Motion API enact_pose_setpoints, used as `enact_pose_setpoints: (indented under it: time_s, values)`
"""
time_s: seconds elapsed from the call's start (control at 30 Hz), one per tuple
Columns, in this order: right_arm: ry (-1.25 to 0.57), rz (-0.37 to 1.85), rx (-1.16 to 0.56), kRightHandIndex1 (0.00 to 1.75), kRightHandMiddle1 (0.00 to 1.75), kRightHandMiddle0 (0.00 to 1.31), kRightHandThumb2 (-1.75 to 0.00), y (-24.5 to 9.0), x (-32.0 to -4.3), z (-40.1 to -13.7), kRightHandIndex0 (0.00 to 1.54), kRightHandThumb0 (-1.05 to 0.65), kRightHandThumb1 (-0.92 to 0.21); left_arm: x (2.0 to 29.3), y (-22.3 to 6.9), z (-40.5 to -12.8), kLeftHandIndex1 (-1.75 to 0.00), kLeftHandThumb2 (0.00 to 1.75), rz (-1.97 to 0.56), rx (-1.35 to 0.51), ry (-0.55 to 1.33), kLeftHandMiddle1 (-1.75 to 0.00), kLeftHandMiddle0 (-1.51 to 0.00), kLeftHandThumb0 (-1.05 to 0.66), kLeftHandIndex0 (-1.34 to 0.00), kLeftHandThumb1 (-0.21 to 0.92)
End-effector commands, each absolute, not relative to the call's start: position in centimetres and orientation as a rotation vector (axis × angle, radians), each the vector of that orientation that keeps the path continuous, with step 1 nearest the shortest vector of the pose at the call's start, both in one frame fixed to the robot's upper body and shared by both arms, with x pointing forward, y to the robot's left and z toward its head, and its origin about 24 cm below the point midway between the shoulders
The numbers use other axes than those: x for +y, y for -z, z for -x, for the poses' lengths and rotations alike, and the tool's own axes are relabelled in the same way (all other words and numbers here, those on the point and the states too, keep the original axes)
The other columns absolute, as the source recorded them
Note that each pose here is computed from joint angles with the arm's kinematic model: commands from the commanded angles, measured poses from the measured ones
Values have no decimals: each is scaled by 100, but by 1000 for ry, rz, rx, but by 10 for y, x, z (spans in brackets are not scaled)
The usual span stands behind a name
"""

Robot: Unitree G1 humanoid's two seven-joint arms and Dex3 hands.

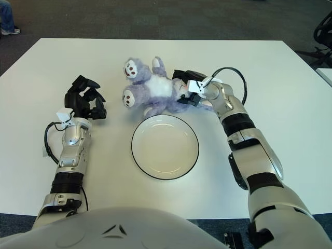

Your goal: Put the doll into the plate.

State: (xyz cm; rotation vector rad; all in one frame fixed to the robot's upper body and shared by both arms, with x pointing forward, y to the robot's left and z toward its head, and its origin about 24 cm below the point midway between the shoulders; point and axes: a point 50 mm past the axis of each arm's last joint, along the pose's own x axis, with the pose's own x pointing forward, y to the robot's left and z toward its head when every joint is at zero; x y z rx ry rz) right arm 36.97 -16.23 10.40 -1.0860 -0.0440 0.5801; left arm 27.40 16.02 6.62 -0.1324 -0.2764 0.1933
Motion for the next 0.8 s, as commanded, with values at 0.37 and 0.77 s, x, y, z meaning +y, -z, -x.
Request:
enact_pose_setpoints:
  time_s: [0.37,0.77]
  values:
    - [-451,910,-66,158,175,46,-137,-110,-176,-369,73,0,-24,163,-46,-266,-149,167,132,-194,-216,-175,-91,-2,-80,-7]
    - [-362,822,-109,154,175,48,-137,-118,-179,-366,76,0,-22,163,-46,-266,-151,168,135,-192,-218,-175,-91,-1,-79,-8]
